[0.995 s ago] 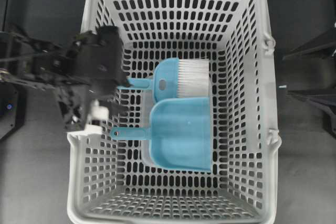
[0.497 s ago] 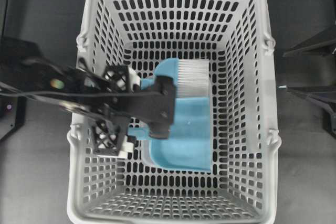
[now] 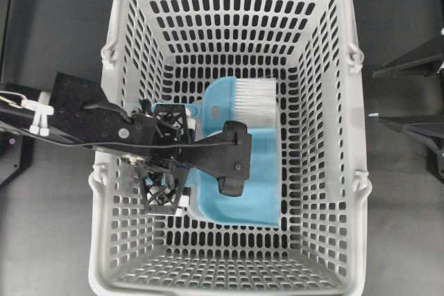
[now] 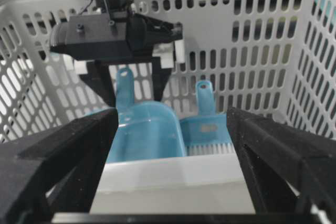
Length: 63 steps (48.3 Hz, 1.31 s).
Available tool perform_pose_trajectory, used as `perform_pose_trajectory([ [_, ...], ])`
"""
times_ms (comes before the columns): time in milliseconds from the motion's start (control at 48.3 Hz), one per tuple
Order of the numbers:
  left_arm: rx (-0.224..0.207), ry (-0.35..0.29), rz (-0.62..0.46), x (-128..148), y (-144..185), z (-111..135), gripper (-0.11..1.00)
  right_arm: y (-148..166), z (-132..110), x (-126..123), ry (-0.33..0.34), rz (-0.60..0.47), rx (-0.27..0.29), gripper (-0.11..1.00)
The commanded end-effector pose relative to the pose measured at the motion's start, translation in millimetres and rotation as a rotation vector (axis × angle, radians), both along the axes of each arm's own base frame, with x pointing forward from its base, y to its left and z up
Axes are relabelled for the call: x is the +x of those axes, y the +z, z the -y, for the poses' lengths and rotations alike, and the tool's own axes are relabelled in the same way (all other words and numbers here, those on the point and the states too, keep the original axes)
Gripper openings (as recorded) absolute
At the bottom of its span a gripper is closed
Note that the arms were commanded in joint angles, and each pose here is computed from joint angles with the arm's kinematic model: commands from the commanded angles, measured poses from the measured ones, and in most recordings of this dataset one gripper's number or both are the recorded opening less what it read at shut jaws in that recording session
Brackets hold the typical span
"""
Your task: Pick up the dustpan from the shopping basket with the left arm.
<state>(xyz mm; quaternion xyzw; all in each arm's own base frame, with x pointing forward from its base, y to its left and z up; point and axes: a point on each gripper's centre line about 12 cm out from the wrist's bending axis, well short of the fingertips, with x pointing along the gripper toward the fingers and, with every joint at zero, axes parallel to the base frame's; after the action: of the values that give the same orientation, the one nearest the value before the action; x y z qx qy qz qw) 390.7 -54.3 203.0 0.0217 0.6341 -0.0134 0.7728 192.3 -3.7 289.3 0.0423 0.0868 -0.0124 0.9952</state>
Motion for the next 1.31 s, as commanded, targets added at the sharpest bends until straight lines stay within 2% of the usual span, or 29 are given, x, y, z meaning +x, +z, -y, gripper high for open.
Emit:
perform_pose_trajectory([
  [0, -0.005, 0.005, 0.037, 3.6, 11.6, 2.1, 0.71, 1.4, -0.6, 1.6, 0.002, 0.002, 0.005, 0.79],
  [145, -0.011, 0.011, 0.066, 6.4, 23.6, 2.5, 0.32, -1.0, -1.5, 1.0, 0.007, -0.005, 0.005, 0.79],
  [166, -0.012, 0.011, 0.078, 6.8, 27.1, 1.9, 0.29, -0.7, -1.8, 0.8, 0.008, -0.003, 0.006, 0.79],
  [373, -0.028, 0.009, 0.179, 3.7, 61.9, 0.9, 0.3, 0.1, -2.4, 0.3, 0.011, 0.002, 0.005, 0.79],
  [539, -0.045, 0.013, 0.298, -5.6, 103.8, -2.9, 0.3, -1.1, -2.4, -0.1, 0.012, -0.001, 0.005, 0.79],
  [746, -0.071, 0.036, 0.491, -28.7, 167.5, -14.5, 0.3, -1.5, -2.3, -0.4, 0.011, 0.002, 0.005, 0.79],
  [870, -0.084, 0.058, 0.569, -43.9, 194.7, -20.2, 0.3, -1.1, -2.3, -0.6, 0.011, 0.005, 0.006, 0.79],
  [1036, -0.084, 0.067, 0.598, -53.3, 204.1, -24.9, 0.3, -0.6, -2.6, -1.4, 0.012, 0.009, 0.006, 0.79],
  [1285, -0.084, 0.065, 0.604, -50.8, 206.2, -24.7, 0.3, -3.0, -3.0, -2.5, 0.014, 0.006, 0.009, 0.79],
])
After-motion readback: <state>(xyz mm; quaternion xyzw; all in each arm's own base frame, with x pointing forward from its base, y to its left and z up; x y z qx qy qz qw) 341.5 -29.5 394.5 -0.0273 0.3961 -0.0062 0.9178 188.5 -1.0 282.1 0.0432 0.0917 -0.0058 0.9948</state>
